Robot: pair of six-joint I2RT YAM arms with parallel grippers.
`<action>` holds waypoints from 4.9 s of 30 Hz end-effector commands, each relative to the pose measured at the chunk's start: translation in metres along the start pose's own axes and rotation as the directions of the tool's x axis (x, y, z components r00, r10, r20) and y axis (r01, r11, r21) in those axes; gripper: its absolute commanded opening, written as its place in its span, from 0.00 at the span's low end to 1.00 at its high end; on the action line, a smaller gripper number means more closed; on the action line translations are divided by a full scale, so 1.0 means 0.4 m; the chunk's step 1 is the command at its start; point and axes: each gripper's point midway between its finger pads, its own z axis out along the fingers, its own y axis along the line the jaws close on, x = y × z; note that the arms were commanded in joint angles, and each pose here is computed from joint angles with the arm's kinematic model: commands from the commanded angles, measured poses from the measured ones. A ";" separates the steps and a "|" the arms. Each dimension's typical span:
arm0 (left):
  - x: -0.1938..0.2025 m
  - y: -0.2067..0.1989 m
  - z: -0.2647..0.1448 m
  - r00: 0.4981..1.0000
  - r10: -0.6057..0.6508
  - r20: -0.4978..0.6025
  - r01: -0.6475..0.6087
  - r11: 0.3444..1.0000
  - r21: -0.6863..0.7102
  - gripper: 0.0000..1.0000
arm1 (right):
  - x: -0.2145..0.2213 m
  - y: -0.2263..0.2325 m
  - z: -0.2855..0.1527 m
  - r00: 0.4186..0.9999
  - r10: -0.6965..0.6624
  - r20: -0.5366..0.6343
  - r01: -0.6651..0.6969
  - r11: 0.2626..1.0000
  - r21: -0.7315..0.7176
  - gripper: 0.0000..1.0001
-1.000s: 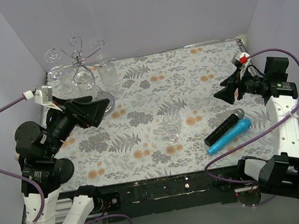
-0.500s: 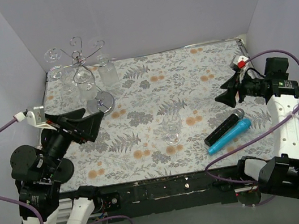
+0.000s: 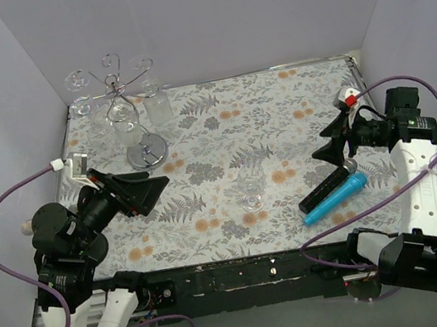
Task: Place the wine glass upside down on the wine glass rack
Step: Pick up the wine glass at the center of the board.
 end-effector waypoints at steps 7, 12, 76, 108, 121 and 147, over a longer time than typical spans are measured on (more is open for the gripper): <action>0.077 0.009 0.046 0.977 -0.146 -0.155 0.158 0.985 0.068 0.98 | -0.044 0.050 0.067 0.991 -0.113 -0.066 0.105 0.988 -0.112 0.81; 0.080 0.019 0.074 0.976 -0.117 -0.183 0.136 0.986 0.096 0.98 | -0.068 0.086 0.106 0.973 -0.208 -0.099 0.190 0.967 -0.169 0.81; 0.294 0.203 0.153 0.981 -0.124 -0.147 0.072 0.947 -0.314 0.98 | -0.186 0.154 0.313 0.899 -0.381 -0.216 0.325 0.911 -0.255 0.80; 0.340 0.262 0.121 0.979 -0.138 -0.149 0.071 0.920 -0.384 0.98 | -0.198 0.150 0.338 0.895 -0.384 -0.228 0.323 0.909 -0.263 0.78; 0.362 0.284 0.107 0.976 -0.156 -0.149 0.083 0.909 -0.409 0.98 | -0.125 0.179 0.360 0.864 -0.401 -0.303 0.302 0.896 -0.324 0.70; 0.376 0.296 0.097 0.975 -0.166 -0.145 0.092 0.905 -0.416 0.98 | -0.024 0.197 0.402 0.761 -0.500 -0.413 0.376 0.859 -0.347 0.42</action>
